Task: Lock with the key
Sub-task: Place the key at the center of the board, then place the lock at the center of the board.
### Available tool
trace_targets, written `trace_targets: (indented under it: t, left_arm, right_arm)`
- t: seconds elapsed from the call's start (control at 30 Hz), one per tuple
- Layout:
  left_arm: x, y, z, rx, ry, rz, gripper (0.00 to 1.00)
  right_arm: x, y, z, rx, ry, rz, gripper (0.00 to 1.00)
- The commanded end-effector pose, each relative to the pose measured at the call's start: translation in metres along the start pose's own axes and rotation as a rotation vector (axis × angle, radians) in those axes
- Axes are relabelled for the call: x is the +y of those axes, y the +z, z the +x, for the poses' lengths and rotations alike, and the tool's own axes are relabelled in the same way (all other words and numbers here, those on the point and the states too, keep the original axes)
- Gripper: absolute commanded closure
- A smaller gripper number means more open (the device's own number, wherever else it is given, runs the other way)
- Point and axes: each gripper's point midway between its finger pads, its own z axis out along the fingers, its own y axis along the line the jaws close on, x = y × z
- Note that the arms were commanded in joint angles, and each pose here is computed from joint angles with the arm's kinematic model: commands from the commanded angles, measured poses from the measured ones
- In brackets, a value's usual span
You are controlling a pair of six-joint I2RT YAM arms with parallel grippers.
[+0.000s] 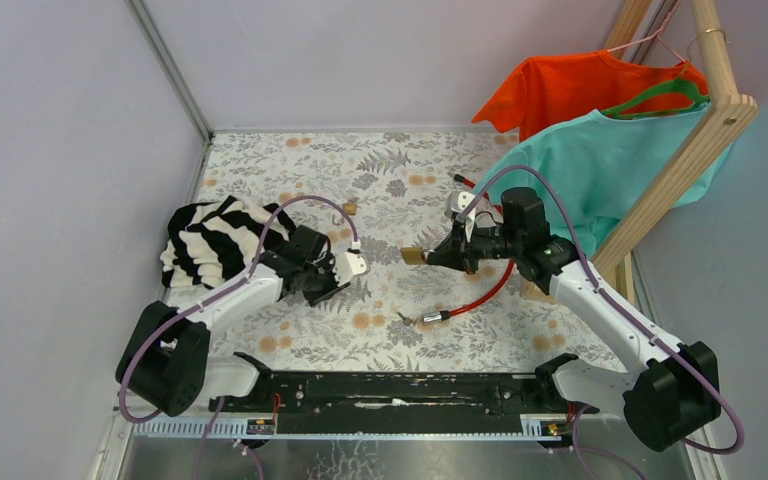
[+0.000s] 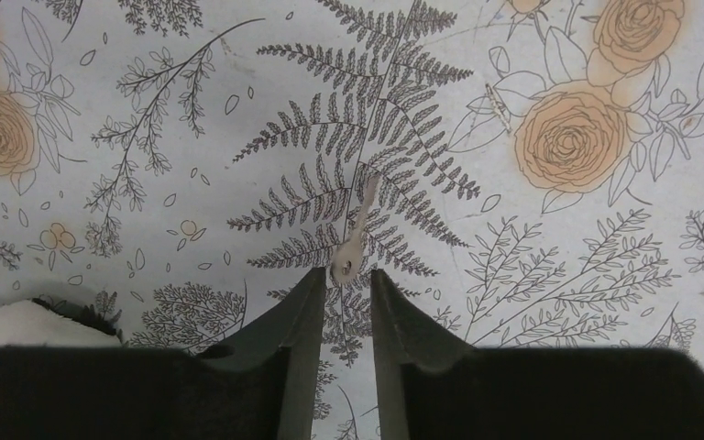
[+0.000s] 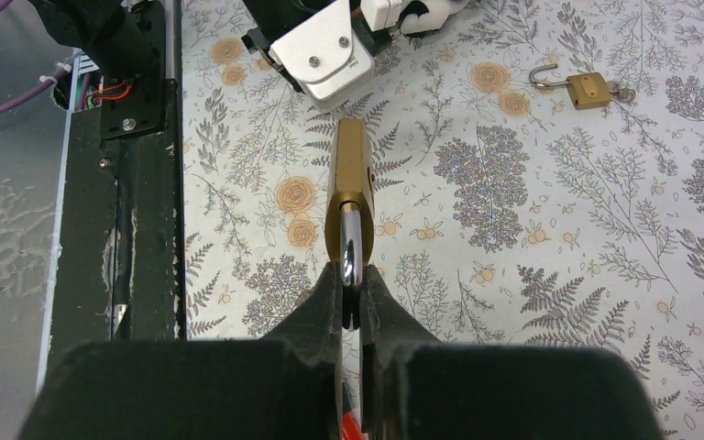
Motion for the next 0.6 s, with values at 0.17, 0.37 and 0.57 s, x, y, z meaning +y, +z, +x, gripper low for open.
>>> trace_targets:
  t: [0.17, 0.37, 0.57]
  left_arm:
    - [0.014, -0.028, -0.043, -0.122, 0.033, -0.059, 0.25]
    - [0.007, -0.066, -0.108, -0.33, 0.083, 0.022, 0.15]
    - [-0.022, -0.102, -0.183, -0.541, 0.127, 0.209, 0.15]
  right_arm:
    - [-0.005, 0.002, -0.018, -0.062, -0.055, -0.002, 1.0]
    - [-0.002, 0.008, -0.015, -0.077, -0.005, -0.036, 1.0]
    - [0.005, 0.013, -0.012, -0.073, 0.008, -0.078, 1.0]
